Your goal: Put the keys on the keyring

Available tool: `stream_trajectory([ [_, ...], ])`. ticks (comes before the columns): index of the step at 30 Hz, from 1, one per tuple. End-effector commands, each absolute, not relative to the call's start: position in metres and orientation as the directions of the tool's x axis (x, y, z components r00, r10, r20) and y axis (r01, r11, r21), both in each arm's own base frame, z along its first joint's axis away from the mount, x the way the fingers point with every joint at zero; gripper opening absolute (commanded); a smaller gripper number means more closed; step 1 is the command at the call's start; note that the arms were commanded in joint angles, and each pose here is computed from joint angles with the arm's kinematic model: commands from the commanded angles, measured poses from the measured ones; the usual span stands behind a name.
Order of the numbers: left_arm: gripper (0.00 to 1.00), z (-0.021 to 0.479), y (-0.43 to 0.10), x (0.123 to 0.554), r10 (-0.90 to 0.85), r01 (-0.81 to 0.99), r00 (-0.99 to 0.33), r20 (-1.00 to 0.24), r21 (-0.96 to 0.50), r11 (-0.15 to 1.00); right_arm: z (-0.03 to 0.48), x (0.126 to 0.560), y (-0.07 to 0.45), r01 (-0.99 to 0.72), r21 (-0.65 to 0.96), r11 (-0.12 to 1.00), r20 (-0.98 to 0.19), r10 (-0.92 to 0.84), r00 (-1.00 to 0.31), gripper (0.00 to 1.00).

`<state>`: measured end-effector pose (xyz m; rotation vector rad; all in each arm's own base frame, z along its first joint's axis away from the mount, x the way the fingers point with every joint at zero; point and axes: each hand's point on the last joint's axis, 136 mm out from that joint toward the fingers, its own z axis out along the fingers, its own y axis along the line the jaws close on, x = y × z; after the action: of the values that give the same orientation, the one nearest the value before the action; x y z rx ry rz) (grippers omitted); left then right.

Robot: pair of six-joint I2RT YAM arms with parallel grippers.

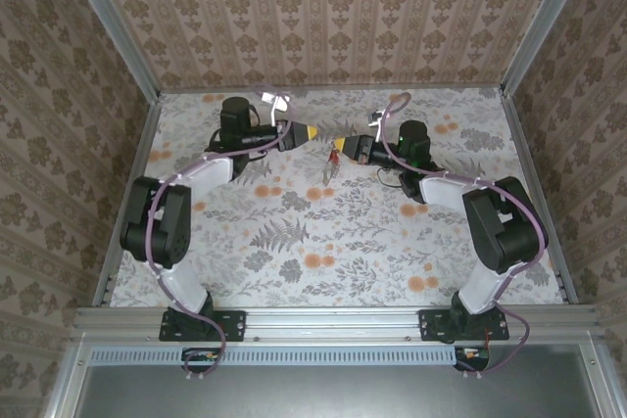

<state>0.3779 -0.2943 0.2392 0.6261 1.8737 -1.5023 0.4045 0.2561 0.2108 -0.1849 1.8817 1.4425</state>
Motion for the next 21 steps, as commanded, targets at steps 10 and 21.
stream_trajectory([
  [10,0.37,0.251,-0.284,0.354,0.102,0.787,-0.585,-0.805,-0.533,0.31,0.226,0.388,0.256,-0.617,0.684,0.389,-0.713,0.178,-0.678,0.0],
  [21,0.43,0.243,-0.291,0.339,0.178,0.813,-0.575,-0.799,-0.531,0.239,0.219,0.381,0.247,-0.678,0.631,0.377,-0.756,0.099,-0.648,0.0],
])
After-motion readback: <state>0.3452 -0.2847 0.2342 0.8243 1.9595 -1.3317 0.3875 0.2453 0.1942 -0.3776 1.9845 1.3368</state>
